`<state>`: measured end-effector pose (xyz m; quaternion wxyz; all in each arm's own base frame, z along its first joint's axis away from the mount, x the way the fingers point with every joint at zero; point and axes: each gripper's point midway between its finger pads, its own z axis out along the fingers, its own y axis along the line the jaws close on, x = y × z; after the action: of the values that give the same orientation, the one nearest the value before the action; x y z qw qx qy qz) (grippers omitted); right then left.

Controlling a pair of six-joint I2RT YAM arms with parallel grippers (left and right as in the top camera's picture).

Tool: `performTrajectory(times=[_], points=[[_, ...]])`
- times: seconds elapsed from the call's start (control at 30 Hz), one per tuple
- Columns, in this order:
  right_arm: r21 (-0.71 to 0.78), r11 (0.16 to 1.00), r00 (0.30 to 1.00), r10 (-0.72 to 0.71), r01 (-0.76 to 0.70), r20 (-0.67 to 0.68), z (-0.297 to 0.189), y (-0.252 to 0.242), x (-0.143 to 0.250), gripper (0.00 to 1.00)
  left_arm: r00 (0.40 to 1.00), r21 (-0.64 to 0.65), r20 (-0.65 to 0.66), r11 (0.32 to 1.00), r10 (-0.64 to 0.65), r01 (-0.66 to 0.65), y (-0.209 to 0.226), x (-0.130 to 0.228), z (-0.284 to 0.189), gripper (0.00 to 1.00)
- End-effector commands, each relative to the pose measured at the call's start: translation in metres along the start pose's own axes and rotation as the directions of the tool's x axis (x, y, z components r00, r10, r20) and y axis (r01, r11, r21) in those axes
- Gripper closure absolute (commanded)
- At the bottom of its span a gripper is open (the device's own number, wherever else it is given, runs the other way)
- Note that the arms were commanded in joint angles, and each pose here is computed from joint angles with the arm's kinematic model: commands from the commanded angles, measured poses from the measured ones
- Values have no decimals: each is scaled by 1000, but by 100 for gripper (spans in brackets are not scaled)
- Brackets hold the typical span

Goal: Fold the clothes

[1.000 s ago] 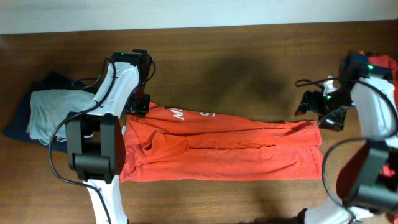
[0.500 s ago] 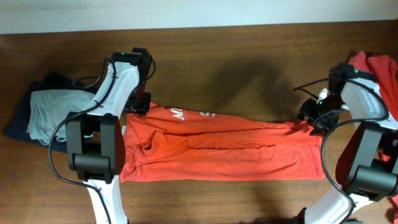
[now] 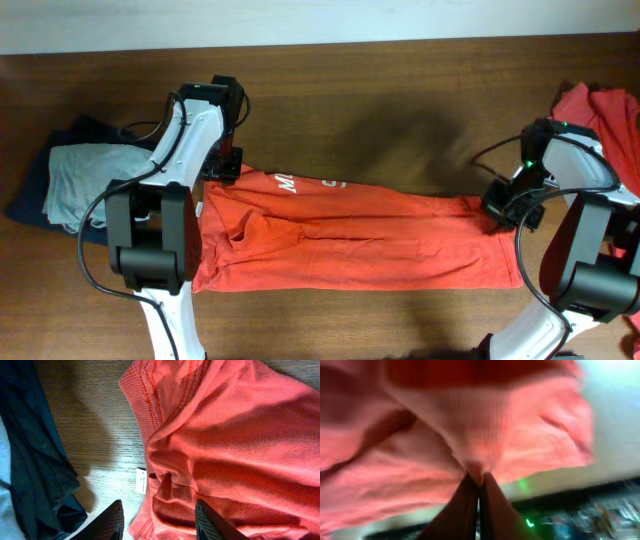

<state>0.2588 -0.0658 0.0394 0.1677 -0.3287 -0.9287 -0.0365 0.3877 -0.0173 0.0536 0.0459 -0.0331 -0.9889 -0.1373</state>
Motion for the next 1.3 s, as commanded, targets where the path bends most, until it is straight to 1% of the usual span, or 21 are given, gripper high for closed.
performTrajectory(times=[0.0,0.07,0.17,0.2,0.23,0.27,0.3,0.33,0.53,0.67,0.77,0.83,0.9,0.93,0.97,1.03,1.1,1.2,1.27], points=[[191,982,994,-6,-15,106,-30,-37,3,96,999,13,43,1000,-3,3,7,-5,-14,54],[214,977,995,-19,-2,95,-34,-42,9,96,999,13,45,1000,-4,3,7,-5,-14,54],[207,978,996,-52,37,70,-32,-40,14,95,999,13,47,1000,-4,4,7,-6,-14,53],[198,979,996,-57,43,66,-31,-38,15,90,999,13,47,1000,-4,4,7,-6,-14,53],[175,983,996,-72,61,58,-30,-33,16,79,999,13,46,1000,-4,3,7,-6,-14,53],[137,986,993,-102,94,51,-29,-25,16,59,999,13,46,1000,-4,3,7,-5,-14,53],[132,987,993,-102,94,53,-29,-24,16,53,999,13,45,1000,-3,3,7,-5,-14,50],[127,988,993,-102,94,58,-29,-23,15,50,999,13,46,1000,-3,3,7,-5,-14,50],[122,990,992,-88,77,86,-30,-26,7,48,999,13,46,1000,3,-4,7,-5,-14,49],[44,998,984,-48,41,174,-32,-21,-18,40,999,26,45,1000,4,-5,4,-5,-14,49],[-11,996,969,-86,91,230,-35,-16,-35,39,998,84,44,996,34,-37,-6,-5,-14,49],[-18,996,963,-82,90,256,-37,-19,-43,37,999,90,43,995,33,-37,-6,-5,-14,48],[-30,996,955,-74,86,288,-40,-27,-54,31,999,90,42,995,32,-36,-6,-4,-14,48],[-33,996,954,-67,80,293,-40,-30,-56,31,999,91,42,995,32,-36,-6,-4,-14,47],[-45,996,951,-61,79,303,-40,-35,-61,31,999,95,43,995,32,-36,-7,-5,-14,44],[-80,993,952,-60,88,300,-39,-39,-65,30,999,95,42,995,31,-35,-7,-5,-14,43],[-107,992,957,-35,68,287,-36,-47,-67,30,999,94,42,995,29,-33,-6,-5,-14,40],[-192,976,962,-45,100,269,-34,-34,-66,30,999,94,41,995,29,-33,-6,-4,-14,38],[-209,969,961,-72,131,267,-32,-27,-66,30,999,95,41,995,29,-33,-6,-4,-14,37]])
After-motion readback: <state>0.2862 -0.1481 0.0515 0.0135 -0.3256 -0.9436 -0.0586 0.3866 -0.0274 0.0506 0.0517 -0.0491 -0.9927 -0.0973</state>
